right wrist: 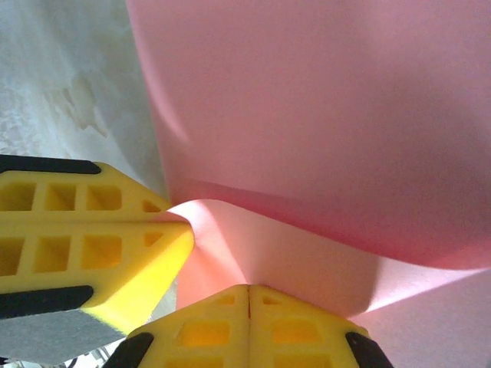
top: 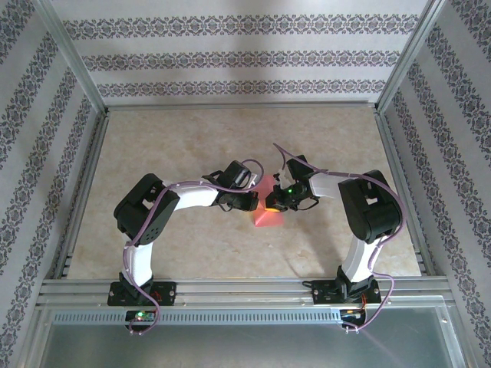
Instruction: Fold a paper plane with a square sheet of paper (fold left side to right side)
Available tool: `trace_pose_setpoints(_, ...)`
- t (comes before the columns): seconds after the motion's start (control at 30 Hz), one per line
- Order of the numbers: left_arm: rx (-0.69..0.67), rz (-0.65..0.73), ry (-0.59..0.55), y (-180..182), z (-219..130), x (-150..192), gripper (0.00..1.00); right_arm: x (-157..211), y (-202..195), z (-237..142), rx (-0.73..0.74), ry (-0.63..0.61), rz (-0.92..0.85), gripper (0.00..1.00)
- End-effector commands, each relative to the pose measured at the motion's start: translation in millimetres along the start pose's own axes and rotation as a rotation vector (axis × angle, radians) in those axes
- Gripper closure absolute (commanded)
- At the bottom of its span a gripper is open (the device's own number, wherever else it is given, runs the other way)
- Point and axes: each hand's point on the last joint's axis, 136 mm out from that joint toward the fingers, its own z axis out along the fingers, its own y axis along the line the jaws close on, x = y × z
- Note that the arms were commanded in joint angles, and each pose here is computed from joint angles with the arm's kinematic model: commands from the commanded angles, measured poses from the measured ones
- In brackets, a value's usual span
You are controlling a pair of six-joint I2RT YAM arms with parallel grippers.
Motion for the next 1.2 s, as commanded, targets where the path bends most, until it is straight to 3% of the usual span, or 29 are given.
trace_pose_setpoints(0.0,-0.043,-0.005,0.043,14.4,5.0,8.7,0.98,6.0,-10.6,5.1,0.049,0.029,0.01,1.0)
trace_pose_setpoints(0.2,-0.04,-0.005,-0.005,8.2,-6.6,-3.0,0.88,8.6,-15.9,6.1,0.064,0.035,0.026,1.0)
trace_pose_setpoints(0.47,-0.05,0.002,-0.118,-4.8,-53.6,-29.0,0.75,8.6,-15.0,5.1,0.062,0.03,0.02,1.0)
trace_pose_setpoints(0.7,0.007,-0.036,-0.072,-20.4,-70.0,-9.9,0.78,7.7,-13.5,4.5,0.059,0.028,0.013,1.0)
trace_pose_setpoints(0.93,0.171,-0.127,0.042,-51.0,-49.3,22.5,0.84,6.9,-12.0,4.1,0.054,0.027,0.007,1.0)
trace_pose_setpoints(1.17,0.194,-0.152,0.076,-51.3,-26.9,31.0,0.87,8.2,-12.6,4.9,0.055,0.032,0.009,1.0)
